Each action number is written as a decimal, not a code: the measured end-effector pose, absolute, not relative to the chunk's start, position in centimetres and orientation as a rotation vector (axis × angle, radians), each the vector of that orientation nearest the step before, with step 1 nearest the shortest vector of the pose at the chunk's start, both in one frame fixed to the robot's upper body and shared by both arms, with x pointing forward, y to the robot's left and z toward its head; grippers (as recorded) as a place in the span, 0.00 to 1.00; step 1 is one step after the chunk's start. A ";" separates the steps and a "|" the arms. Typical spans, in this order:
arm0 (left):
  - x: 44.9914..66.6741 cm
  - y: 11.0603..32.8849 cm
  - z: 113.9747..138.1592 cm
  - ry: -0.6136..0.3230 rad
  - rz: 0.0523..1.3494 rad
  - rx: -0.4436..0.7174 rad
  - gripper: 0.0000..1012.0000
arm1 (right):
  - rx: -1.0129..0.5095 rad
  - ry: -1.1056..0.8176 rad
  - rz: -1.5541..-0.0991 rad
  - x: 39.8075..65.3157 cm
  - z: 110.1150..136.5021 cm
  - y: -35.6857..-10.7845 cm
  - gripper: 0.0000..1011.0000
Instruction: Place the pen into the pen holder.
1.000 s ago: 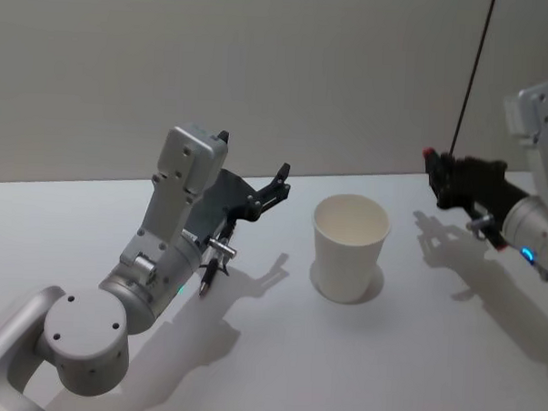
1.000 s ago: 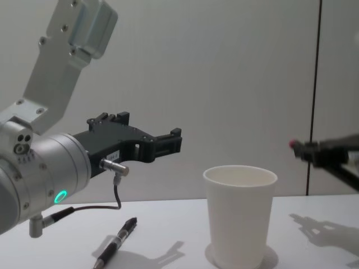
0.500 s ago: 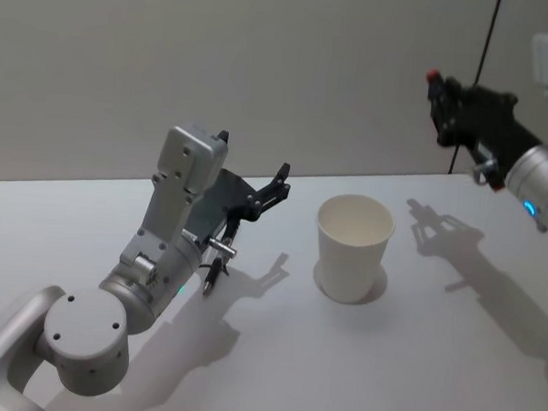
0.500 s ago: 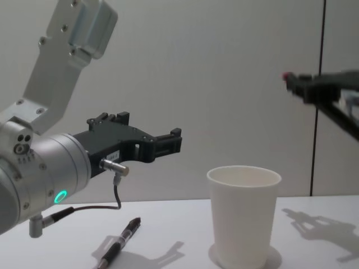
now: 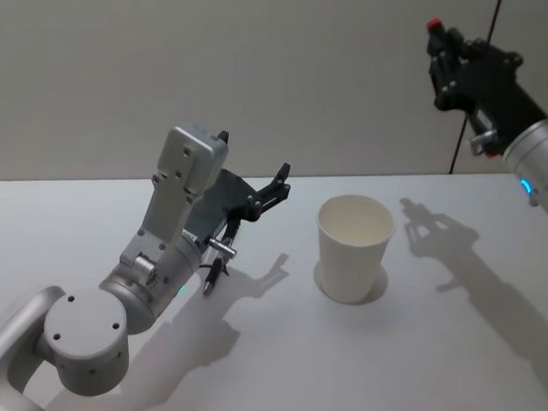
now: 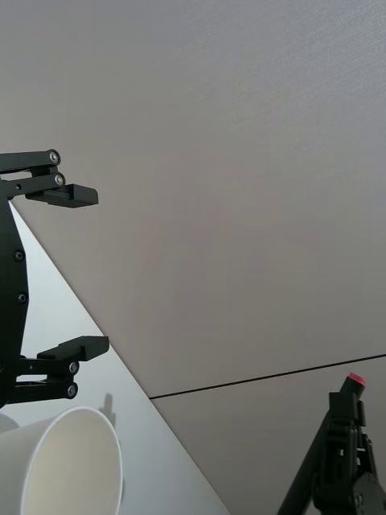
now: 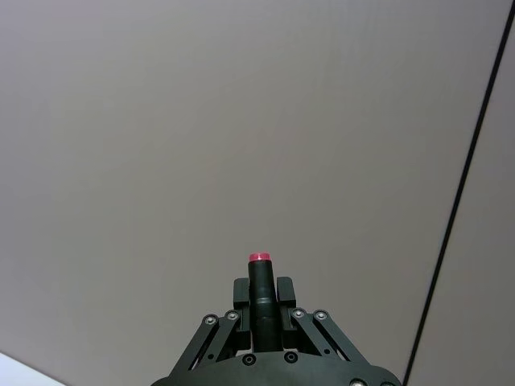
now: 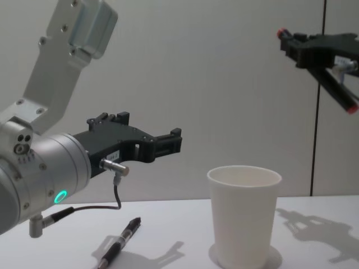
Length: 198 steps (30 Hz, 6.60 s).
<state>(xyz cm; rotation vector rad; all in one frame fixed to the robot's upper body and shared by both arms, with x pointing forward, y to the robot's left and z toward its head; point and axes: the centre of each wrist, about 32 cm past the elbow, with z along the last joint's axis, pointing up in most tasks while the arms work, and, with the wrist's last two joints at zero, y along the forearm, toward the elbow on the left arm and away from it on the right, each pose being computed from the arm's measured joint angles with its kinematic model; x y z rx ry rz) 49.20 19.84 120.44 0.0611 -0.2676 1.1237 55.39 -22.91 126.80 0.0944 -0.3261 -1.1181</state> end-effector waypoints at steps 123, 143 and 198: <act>49.2 19.8 120.4 -0.268 1.124 0.061 0.99 | 0.109 -0.124 -1.099 53.8 121.2 -22.0 0.99; 49.2 19.8 120.4 -0.268 1.124 0.061 0.99 | -0.091 -0.019 -1.339 51.9 119.4 -29.0 0.99; 47.5 20.2 120.4 -0.130 1.077 0.169 0.99 | 0.026 -0.075 -1.230 44.3 118.9 -23.7 0.99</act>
